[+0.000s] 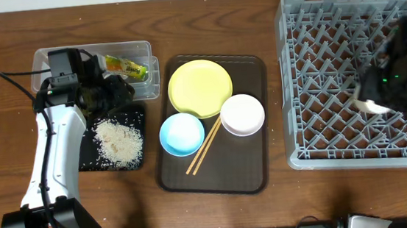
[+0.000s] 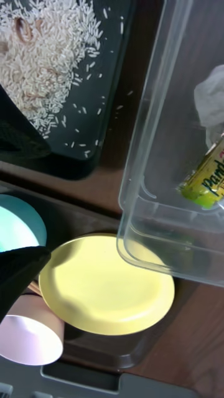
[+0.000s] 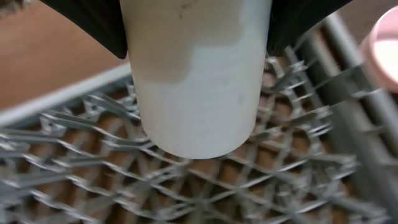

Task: Sort waste into correct bins and load items into the dishwasher rack
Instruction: 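Carry the cup with right gripper and place it upright in the rack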

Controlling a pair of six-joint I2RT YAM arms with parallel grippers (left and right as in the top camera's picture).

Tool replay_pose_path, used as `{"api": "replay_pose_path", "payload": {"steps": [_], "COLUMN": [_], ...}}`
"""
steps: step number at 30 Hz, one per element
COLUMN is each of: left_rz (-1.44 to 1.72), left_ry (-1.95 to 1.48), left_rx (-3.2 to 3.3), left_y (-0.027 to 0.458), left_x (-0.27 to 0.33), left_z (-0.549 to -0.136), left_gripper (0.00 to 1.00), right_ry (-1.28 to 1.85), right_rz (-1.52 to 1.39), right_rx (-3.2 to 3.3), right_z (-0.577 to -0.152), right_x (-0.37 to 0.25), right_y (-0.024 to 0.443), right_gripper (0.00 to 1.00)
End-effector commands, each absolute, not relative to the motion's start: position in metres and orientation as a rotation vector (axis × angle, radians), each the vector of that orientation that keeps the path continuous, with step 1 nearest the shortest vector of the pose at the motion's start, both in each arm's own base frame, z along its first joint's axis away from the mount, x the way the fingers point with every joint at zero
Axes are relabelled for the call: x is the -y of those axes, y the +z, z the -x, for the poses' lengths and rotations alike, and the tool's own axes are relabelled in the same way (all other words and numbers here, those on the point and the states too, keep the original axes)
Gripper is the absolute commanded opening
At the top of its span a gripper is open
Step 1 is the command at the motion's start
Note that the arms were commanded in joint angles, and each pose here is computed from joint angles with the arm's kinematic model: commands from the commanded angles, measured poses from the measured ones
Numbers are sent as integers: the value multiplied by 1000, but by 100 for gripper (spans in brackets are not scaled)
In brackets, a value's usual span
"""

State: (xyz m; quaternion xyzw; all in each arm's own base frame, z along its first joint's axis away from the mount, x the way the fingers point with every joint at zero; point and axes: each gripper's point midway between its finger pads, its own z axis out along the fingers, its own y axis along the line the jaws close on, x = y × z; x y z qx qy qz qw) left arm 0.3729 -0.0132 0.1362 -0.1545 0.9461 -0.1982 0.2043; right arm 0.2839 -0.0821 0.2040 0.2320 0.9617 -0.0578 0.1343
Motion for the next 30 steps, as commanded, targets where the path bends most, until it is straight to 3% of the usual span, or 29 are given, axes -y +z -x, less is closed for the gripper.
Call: {"api": "replay_pose_path", "payload": {"steps": [1, 21, 23, 26, 28, 30], "left_rz": [422, 453, 455, 458, 459, 459], "left_ry": [-526, -533, -534, -534, -535, -535], "left_rx": [-2629, -2675, -2678, -2685, -2687, -2690], "left_y": [141, 136, 135, 135, 134, 134], "left_x": [10, 11, 11, 12, 12, 12], "left_z": [-373, -362, -361, -360, -359, -359], "left_gripper": [49, 49, 49, 49, 49, 49], "right_ry": [-253, -273, -275, -274, -275, -274], "right_rz": [-786, -869, -872, -876, -879, -879], "right_rx": [-2745, -2946, -2968, -2995, -3008, -3010], "right_z": [-274, -279, -281, -284, -284, -285], "right_x": [106, 125, 125, 126, 127, 127], "right_y": [212, 130, 123, 111, 107, 105], "right_gripper": [1, 4, 19, 27, 42, 64]}}
